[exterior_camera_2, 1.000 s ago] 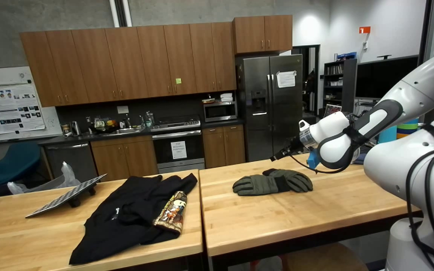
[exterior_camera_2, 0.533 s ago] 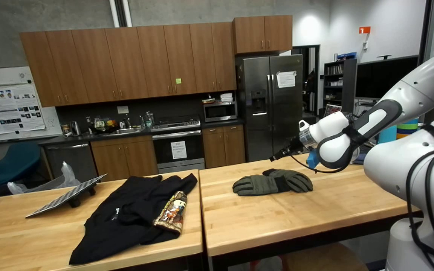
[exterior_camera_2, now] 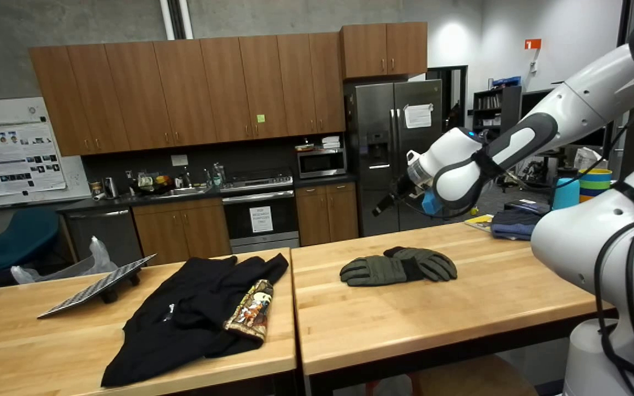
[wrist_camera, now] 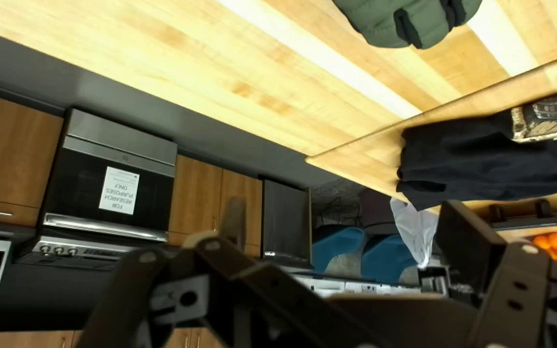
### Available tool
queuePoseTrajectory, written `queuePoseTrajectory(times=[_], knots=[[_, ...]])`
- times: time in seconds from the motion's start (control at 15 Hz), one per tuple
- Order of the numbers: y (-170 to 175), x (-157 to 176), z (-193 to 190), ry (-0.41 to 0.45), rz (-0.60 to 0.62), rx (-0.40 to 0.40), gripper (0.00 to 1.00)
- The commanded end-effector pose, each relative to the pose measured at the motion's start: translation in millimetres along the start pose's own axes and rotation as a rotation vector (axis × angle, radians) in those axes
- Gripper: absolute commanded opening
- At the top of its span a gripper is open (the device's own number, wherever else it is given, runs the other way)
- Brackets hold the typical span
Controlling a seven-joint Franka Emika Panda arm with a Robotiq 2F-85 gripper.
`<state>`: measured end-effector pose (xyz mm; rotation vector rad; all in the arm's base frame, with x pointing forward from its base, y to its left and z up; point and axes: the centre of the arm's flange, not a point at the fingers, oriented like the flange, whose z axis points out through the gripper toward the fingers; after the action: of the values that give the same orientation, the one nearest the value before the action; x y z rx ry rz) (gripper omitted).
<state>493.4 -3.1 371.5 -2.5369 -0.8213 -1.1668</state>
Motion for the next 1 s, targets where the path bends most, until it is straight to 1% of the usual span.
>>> queuePoseTrajectory(times=[0.0, 0.2, 0.33, 0.47, 0.6, 0.67, 0.73, 0.8, 0.93], knots=[[-11, 70, -6, -0.173, -0.068, -0.033, 1.00], [-33, 120, 9, -0.309, -0.115, -0.027, 1.00], [-49, 151, 25, -0.387, -0.170, -0.022, 1.00], [-70, 175, 44, -0.462, -0.226, -0.013, 1.00], [-88, 187, 58, -0.519, -0.317, 0.023, 1.00], [-98, 187, 64, -0.519, -0.375, 0.056, 1.00], [-103, 170, 39, -0.481, -0.295, 0.044, 1.00], [-111, 174, 45, -0.494, -0.330, 0.052, 1.00], [-116, 175, 49, -0.505, -0.359, 0.054, 1.00]])
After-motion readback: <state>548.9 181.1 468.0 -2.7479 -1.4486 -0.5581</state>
